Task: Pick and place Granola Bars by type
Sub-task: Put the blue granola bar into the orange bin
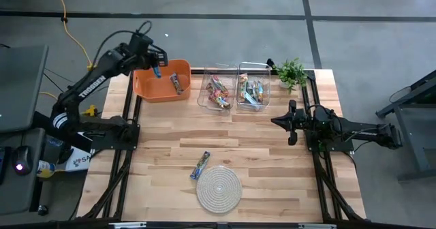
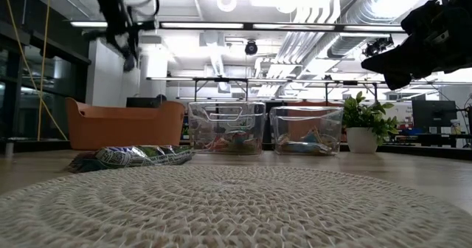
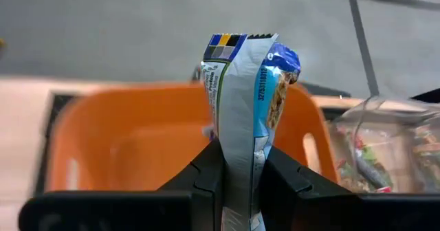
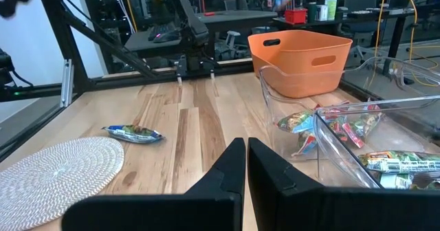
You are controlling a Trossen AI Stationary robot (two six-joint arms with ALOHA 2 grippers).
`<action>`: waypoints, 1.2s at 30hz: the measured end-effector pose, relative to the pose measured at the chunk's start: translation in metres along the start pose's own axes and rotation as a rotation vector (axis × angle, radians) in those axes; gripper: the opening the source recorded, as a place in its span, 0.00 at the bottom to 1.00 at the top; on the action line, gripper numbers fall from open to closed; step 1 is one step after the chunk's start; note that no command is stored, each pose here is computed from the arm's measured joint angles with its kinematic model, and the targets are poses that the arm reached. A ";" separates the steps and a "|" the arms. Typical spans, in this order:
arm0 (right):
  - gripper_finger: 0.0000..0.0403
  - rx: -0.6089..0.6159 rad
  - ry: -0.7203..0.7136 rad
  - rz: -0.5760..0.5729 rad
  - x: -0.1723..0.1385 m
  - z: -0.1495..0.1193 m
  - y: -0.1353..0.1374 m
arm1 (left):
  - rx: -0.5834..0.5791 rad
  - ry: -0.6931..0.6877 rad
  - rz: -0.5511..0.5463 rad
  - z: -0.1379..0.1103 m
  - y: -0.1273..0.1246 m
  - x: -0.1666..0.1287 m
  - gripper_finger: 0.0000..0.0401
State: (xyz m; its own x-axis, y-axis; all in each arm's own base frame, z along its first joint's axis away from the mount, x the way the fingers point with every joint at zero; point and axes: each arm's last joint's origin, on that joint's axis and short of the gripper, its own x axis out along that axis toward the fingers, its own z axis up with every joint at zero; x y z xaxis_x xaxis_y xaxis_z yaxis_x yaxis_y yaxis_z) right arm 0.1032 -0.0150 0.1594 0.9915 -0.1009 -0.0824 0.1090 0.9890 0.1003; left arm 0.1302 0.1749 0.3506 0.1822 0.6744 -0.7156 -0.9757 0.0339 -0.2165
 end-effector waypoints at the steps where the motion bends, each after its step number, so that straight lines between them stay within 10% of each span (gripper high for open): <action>1: 0.00 0.000 0.000 0.000 0.000 0.000 0.000 | -0.017 0.019 -0.004 -0.005 0.002 0.009 0.16; 12: 0.00 0.000 0.000 0.000 0.000 0.000 0.000 | -0.108 0.143 0.044 -0.058 0.018 0.080 0.16; 36: 0.00 0.000 0.000 0.000 0.000 0.000 0.000 | -0.073 0.320 0.058 -0.077 0.005 0.150 0.16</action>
State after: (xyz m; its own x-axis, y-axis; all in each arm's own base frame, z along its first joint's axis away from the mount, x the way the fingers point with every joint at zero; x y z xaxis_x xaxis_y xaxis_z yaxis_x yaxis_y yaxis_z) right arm 0.1032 -0.0150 0.1593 0.9915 -0.1007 -0.0827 0.1089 0.9890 0.1003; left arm 0.1619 0.2193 0.1910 0.1665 0.4071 -0.8981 -0.9764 -0.0590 -0.2077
